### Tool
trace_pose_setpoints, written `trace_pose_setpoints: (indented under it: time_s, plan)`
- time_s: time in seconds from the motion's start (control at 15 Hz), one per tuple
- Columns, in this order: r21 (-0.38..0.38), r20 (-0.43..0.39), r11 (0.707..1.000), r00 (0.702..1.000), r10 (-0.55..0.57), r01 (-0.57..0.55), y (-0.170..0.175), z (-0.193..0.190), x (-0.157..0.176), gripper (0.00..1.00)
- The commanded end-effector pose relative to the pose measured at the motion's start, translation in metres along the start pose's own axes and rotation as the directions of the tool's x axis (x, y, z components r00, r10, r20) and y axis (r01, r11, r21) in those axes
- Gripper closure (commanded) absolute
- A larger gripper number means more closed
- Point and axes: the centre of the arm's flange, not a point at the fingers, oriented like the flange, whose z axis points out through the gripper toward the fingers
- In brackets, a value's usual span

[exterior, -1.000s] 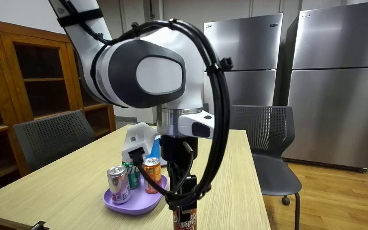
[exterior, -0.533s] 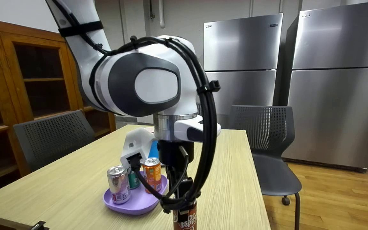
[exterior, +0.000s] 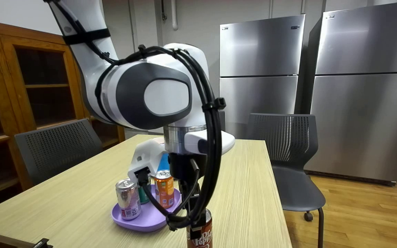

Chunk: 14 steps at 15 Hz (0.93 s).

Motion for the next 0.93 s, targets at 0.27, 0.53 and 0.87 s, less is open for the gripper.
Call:
trace_pose_setpoints:
  time_s: [0.27,0.53,0.87]
  plan:
    - [-0.009,-0.026,1.000,0.999,0.028,-0.028,0.0129,-0.0035,-0.0252,0.00]
    - [-0.006,-0.036,0.999,0.999,0.038,-0.038,0.0170,-0.0052,-0.0228,0.29]
    - [-0.006,-0.050,0.999,0.998,0.036,-0.036,0.0189,-0.0078,-0.0208,0.62]
